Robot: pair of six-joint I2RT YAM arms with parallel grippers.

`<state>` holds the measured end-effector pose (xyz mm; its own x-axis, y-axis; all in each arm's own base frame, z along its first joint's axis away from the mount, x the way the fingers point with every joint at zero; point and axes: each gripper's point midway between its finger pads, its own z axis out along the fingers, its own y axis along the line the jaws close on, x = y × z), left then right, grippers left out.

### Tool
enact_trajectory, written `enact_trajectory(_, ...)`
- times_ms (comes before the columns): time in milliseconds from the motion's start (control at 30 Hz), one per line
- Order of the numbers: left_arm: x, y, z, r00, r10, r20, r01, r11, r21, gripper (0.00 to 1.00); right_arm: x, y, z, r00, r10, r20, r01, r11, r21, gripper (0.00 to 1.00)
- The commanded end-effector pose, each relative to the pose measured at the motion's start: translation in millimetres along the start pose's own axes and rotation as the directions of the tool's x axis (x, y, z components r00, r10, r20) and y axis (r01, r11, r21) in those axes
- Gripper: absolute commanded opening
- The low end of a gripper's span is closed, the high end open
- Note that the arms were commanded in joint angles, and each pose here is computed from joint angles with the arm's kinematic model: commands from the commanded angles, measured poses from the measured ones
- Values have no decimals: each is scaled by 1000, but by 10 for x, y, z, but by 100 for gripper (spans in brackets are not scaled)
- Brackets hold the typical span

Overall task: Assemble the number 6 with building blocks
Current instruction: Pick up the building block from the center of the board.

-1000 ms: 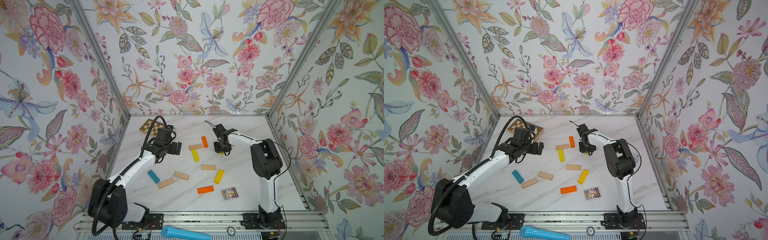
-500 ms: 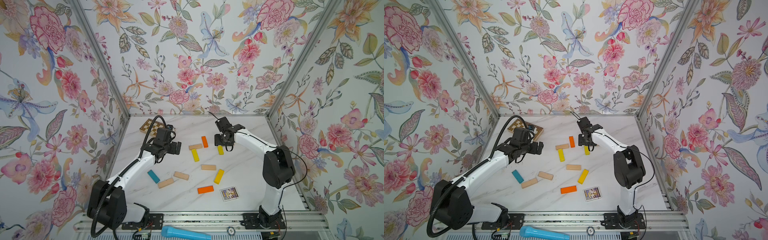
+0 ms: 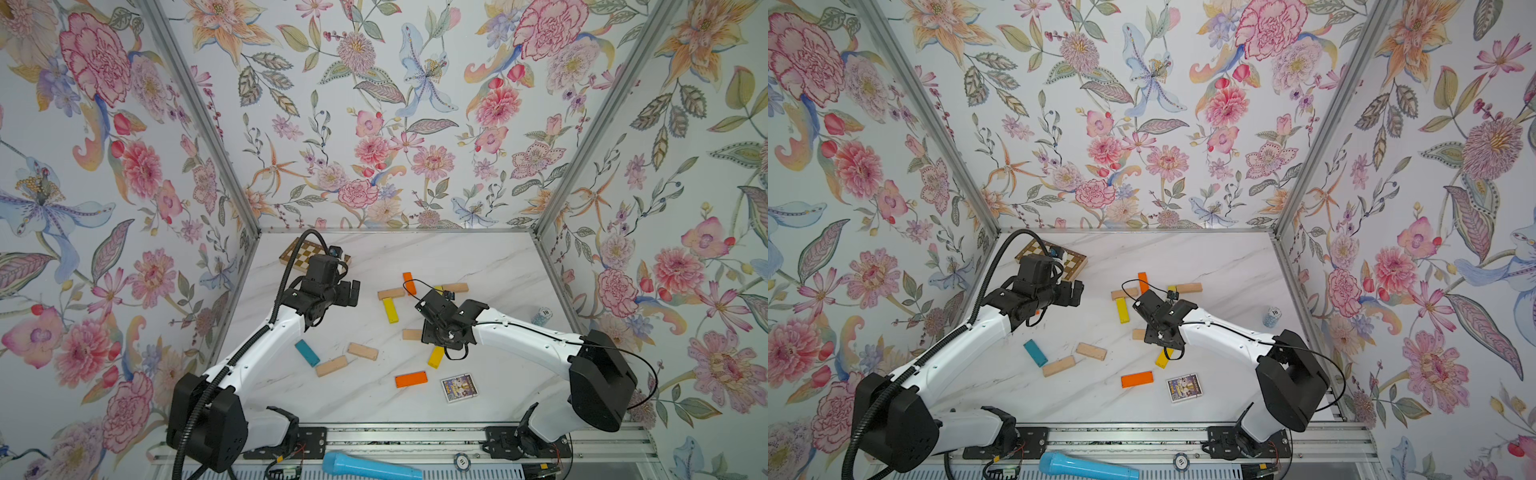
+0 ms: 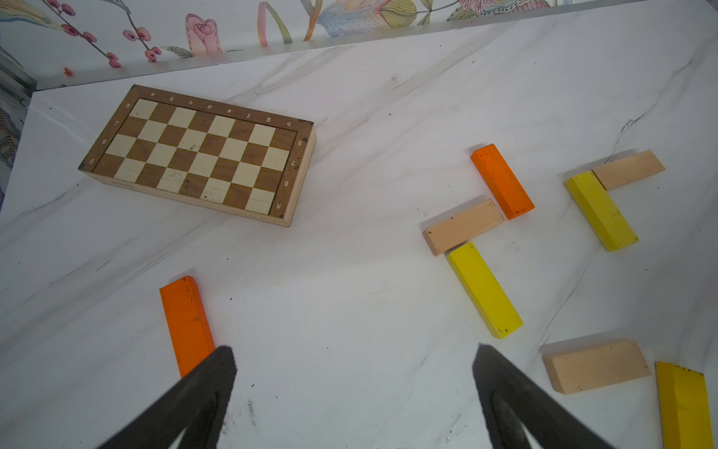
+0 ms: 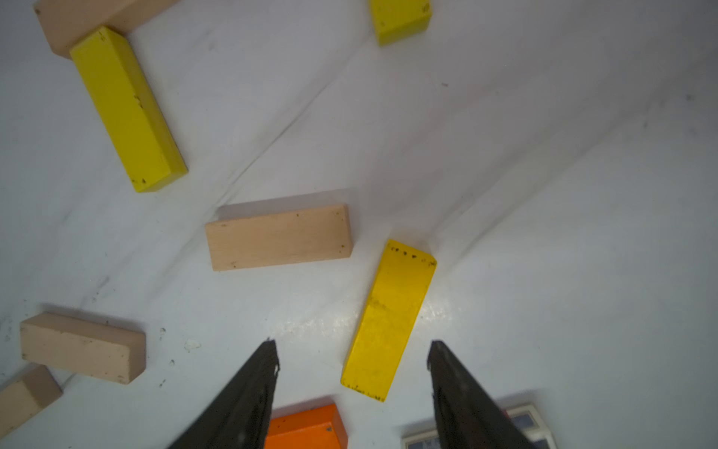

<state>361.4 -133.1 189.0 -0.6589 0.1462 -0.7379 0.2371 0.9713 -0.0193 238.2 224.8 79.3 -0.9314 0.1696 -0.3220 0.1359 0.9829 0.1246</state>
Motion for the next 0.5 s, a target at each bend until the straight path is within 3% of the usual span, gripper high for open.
enact_trajectory(0,-33,-48,-76,1000,-16,17,16,1000,23,99,164,-37,101,999,45,-29,-44,999,26,63)
enact_trajectory(467,13,-55,-59,1000,-12,14,11,1000,23,99,424,-80,403,991,41,-127,-37,999,33,57)
